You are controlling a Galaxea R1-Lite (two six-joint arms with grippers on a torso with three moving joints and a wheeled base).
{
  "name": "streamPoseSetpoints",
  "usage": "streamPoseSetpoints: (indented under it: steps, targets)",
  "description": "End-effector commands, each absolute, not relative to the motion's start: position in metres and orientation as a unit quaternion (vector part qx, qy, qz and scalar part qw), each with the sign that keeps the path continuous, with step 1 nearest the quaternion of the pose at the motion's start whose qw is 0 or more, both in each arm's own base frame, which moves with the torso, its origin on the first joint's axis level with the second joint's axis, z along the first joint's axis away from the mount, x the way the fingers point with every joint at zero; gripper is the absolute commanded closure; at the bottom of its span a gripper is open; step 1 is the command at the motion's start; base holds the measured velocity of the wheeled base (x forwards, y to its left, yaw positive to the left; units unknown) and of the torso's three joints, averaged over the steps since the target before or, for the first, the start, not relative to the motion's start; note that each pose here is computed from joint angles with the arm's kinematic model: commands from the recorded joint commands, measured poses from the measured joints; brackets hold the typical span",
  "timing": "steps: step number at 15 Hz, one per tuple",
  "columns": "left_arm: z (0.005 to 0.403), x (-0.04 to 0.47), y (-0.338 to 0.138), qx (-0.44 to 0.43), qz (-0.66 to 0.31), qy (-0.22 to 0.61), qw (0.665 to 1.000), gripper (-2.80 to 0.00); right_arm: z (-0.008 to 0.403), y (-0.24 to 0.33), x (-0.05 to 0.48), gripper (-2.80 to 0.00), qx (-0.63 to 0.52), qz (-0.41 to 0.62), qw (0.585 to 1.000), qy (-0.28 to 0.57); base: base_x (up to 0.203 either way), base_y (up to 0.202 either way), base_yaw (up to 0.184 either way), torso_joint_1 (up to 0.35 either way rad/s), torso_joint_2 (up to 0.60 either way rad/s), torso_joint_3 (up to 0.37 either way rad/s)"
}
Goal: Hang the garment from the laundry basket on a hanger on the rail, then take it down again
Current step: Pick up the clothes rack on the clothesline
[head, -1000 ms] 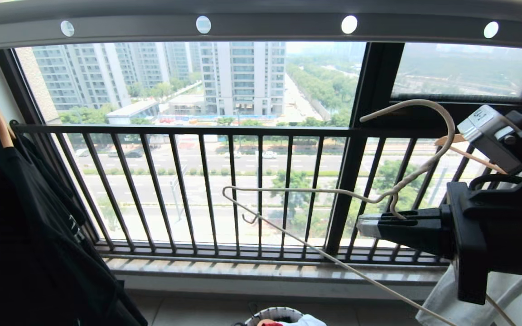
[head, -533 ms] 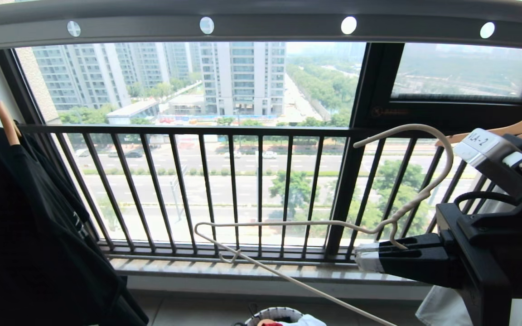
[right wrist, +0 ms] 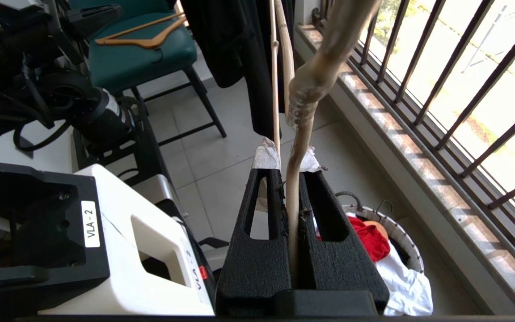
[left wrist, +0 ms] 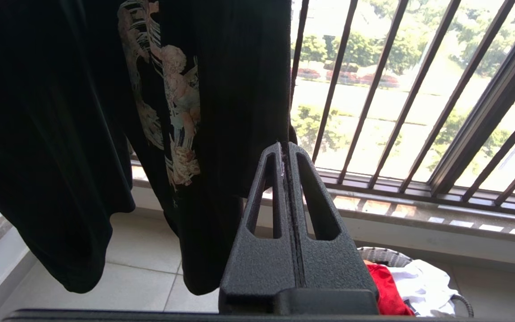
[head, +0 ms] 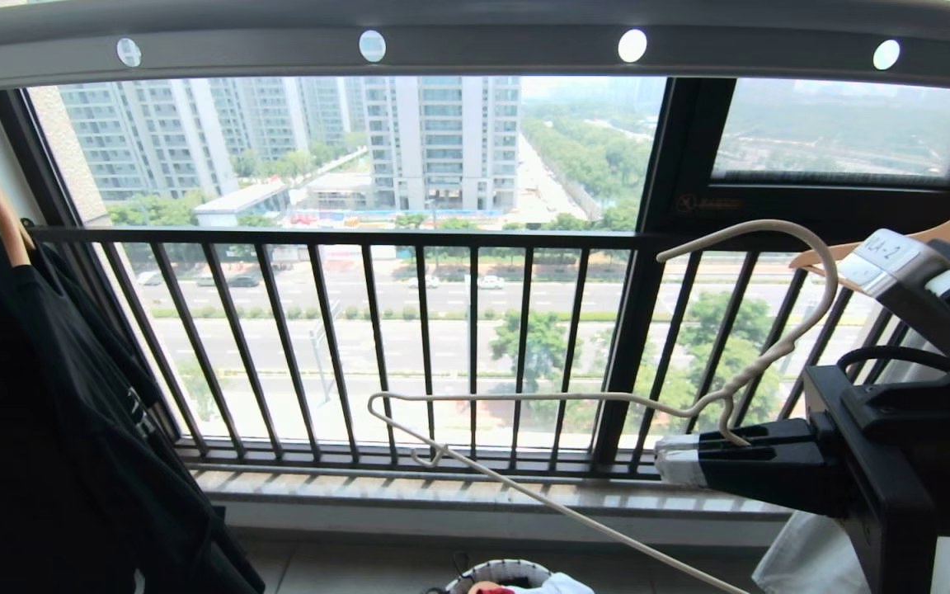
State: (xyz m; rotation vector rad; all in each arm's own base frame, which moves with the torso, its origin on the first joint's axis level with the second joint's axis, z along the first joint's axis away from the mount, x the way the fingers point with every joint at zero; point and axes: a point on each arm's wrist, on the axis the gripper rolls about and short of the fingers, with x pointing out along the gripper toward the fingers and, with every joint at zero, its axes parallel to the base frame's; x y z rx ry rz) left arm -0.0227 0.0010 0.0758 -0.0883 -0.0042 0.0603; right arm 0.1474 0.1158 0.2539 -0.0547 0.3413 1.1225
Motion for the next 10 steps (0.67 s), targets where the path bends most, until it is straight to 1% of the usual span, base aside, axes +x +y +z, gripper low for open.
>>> streamPoseSetpoints:
  steps: [1,5,10]
  targets:
    - [0.0758,-0.0227,0.0010,-0.044,0.031,-0.002,0.999,0.00,0.2539,0.1151,0.1479,0.00,-0.026,0.529,0.833,0.160,0.000,0.000,0.000,0.000,0.00,0.000]
    - [0.0758,-0.0227,0.0010,-0.044,0.031,-0.002,0.999,0.00,0.2542,0.1144,0.1486,0.00,-0.025,0.527,0.835,0.160,0.000,0.000,0.000,0.000,0.00,0.000]
    - [0.0758,-0.0227,0.0010,-0.044,0.031,-0.002,0.999,0.00,0.2540,0.1135,0.1486,0.00,-0.025,0.525,0.836,0.160,0.000,0.000,0.000,-0.120,0.26,0.136]
